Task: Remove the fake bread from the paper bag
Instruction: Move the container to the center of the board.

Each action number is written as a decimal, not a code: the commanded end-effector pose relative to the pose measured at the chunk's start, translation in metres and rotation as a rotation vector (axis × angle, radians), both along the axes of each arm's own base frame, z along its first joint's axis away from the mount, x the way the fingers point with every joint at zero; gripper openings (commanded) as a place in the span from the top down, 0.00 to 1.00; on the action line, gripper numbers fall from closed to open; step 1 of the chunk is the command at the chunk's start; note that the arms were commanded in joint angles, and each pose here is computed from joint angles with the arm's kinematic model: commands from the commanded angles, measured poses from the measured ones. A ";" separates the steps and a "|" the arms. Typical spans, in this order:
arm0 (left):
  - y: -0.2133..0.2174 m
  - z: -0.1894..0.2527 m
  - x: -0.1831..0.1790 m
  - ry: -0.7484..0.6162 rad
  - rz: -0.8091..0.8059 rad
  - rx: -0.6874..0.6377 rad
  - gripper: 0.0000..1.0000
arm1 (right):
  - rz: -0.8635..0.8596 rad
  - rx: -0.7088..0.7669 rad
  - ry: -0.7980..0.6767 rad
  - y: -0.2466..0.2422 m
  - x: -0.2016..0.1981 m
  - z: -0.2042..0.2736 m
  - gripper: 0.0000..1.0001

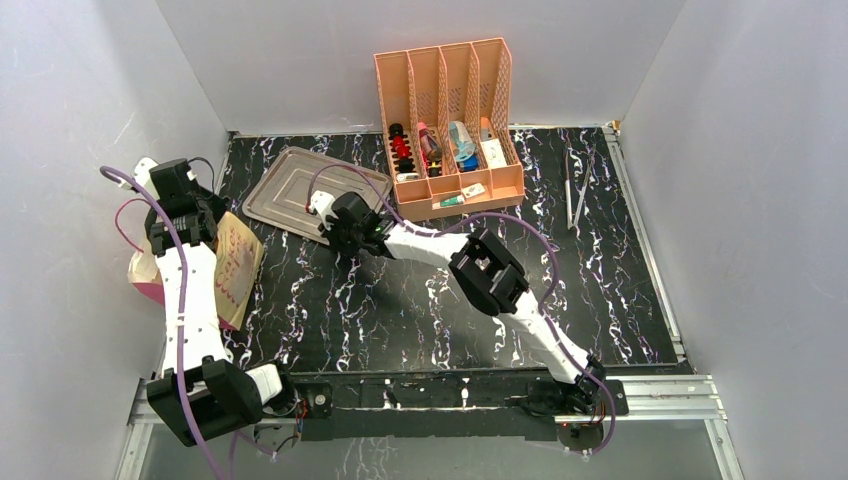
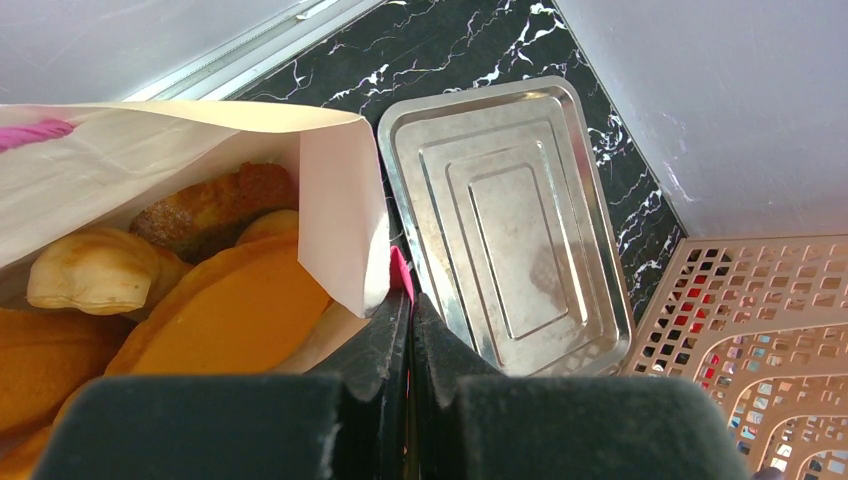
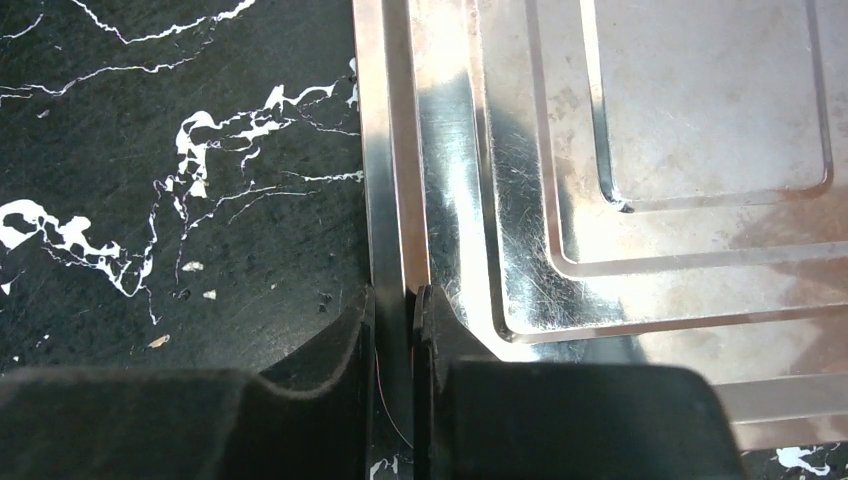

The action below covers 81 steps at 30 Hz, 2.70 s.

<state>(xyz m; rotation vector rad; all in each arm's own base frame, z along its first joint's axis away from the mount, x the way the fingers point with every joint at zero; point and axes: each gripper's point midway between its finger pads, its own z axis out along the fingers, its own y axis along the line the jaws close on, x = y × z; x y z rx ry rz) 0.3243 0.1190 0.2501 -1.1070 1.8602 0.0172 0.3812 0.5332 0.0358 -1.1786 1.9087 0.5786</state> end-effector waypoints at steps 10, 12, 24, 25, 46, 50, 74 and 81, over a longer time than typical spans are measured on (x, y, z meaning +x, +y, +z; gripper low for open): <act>0.000 0.023 0.008 -0.087 -0.001 0.017 1.00 | -0.064 -0.106 0.181 -0.048 -0.049 -0.053 1.00; 0.001 0.023 0.007 -0.085 0.007 0.019 1.00 | -0.058 -0.126 0.189 -0.053 -0.064 -0.059 1.00; 0.022 0.029 -0.024 -0.043 0.161 0.082 1.00 | -0.065 -0.187 0.255 -0.062 -0.172 -0.075 1.00; 0.022 0.030 -0.027 -0.045 0.172 0.088 1.00 | -0.066 -0.189 0.260 -0.063 -0.181 -0.074 1.00; -0.025 0.019 0.014 -0.060 -0.051 0.036 1.00 | -0.251 -0.303 0.145 -0.179 -0.219 -0.059 1.00; -0.041 0.014 0.030 -0.046 -0.122 0.044 1.00 | -0.297 -0.320 0.136 -0.206 -0.213 -0.058 1.00; -0.161 0.009 0.106 -0.013 -0.481 0.102 1.00 | -1.041 -0.058 0.419 -0.343 -0.158 -0.051 0.92; -0.175 0.008 0.111 -0.015 -0.519 0.092 1.00 | -1.113 -0.059 0.380 -0.360 -0.148 -0.044 0.73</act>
